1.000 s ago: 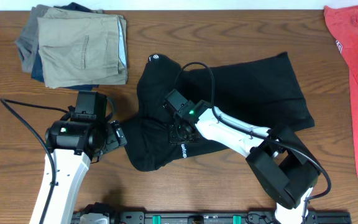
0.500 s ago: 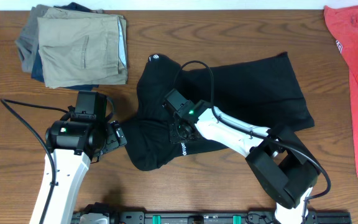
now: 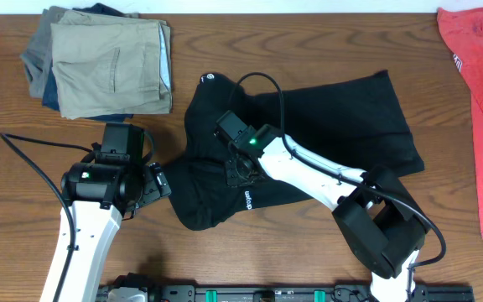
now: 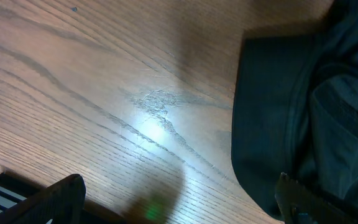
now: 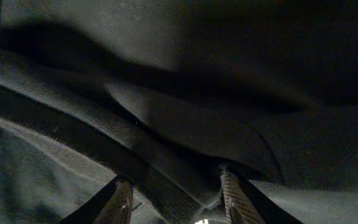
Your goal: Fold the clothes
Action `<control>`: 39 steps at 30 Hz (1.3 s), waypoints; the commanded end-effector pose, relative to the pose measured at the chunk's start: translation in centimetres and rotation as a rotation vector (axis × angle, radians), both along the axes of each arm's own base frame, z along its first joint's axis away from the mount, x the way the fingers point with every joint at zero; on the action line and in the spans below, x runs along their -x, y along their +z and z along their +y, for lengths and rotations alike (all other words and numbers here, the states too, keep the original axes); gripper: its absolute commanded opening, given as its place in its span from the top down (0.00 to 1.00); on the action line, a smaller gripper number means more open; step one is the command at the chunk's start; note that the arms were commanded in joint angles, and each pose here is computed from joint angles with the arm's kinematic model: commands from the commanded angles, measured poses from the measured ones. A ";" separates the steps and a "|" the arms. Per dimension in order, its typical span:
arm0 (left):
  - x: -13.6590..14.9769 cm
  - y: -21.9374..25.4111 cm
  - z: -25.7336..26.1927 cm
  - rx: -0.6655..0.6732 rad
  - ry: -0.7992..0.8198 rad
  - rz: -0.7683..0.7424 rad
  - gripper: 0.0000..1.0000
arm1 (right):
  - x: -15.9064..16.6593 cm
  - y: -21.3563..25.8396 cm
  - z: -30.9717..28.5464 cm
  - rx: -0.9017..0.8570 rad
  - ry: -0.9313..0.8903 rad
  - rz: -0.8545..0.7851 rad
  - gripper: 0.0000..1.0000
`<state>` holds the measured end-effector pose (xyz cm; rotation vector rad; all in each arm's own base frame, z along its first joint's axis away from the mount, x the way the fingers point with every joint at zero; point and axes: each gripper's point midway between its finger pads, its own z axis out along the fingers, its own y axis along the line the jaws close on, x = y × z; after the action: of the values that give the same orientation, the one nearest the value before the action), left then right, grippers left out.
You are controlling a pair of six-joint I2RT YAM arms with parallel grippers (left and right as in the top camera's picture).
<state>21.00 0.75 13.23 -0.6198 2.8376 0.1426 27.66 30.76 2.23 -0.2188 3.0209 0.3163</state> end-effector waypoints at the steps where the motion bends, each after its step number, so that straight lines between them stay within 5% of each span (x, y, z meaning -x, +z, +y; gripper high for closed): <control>1: 0.4 -0.3 0.4 -0.015 0.014 0.014 0.02 | -0.9 0.0 -0.4 0.033 0.004 -0.037 0.57; 12: 0.4 -0.3 0.4 -0.015 0.014 0.014 0.02 | -1.4 0.0 -0.8 0.056 0.007 -0.066 0.87; 21: 0.4 -0.3 0.4 -0.015 0.014 0.014 0.02 | -3.6 0.4 -1.3 0.036 -0.039 -0.113 0.99; 39: 0.4 -0.3 0.4 -0.015 0.013 0.013 0.02 | -8.8 1.6 -0.5 -0.066 -0.109 -0.266 0.96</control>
<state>21.01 0.75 13.23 -0.6198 2.8371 0.1430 35.28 30.46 3.94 -0.0997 2.7686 0.3748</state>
